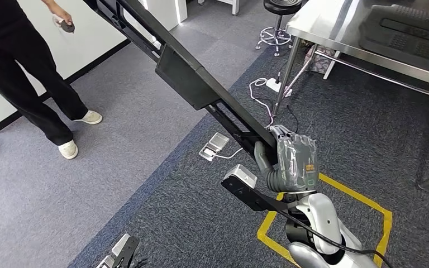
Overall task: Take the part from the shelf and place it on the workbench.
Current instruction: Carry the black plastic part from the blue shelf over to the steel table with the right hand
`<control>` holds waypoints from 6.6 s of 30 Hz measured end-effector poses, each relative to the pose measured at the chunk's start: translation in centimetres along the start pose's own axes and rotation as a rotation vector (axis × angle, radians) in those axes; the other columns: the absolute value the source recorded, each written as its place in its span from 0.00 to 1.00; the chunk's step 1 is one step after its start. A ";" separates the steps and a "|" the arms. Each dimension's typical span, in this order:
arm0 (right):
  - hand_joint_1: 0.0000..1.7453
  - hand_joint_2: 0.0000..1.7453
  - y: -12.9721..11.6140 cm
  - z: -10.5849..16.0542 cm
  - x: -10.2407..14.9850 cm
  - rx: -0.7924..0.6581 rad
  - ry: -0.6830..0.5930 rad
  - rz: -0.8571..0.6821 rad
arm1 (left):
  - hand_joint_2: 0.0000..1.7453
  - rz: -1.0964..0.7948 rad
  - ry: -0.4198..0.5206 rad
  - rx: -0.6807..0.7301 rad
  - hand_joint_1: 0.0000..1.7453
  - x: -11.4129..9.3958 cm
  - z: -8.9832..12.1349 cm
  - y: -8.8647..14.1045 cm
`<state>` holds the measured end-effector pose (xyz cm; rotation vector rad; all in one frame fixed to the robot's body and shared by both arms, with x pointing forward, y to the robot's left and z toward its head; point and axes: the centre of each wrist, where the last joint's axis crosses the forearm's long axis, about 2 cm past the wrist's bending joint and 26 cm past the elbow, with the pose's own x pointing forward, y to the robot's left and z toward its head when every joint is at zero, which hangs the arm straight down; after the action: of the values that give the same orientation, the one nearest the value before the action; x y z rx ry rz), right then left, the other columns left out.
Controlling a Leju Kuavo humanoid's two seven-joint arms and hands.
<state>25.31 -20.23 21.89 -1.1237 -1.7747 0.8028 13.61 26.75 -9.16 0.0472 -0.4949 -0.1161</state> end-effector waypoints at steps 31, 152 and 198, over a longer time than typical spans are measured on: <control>0.94 1.00 0.0 0.0 0.0 0.000 0.003 -0.003 | 1.00 -0.007 0.005 -0.022 0.00 0.2 0.0 -0.4; 0.94 1.00 0.6 0.1 0.5 -0.007 0.012 0.043 | 1.00 -0.025 -0.016 -0.043 0.00 1.3 -0.2 -0.6; 0.94 1.00 0.7 -0.2 0.5 -0.004 0.006 0.022 | 1.00 -0.024 -0.043 -0.047 0.00 1.7 -0.2 -0.8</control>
<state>25.67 -19.49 21.57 -1.1491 -1.7624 0.8091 15.11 25.73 -8.63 0.0053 -0.5340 -0.1528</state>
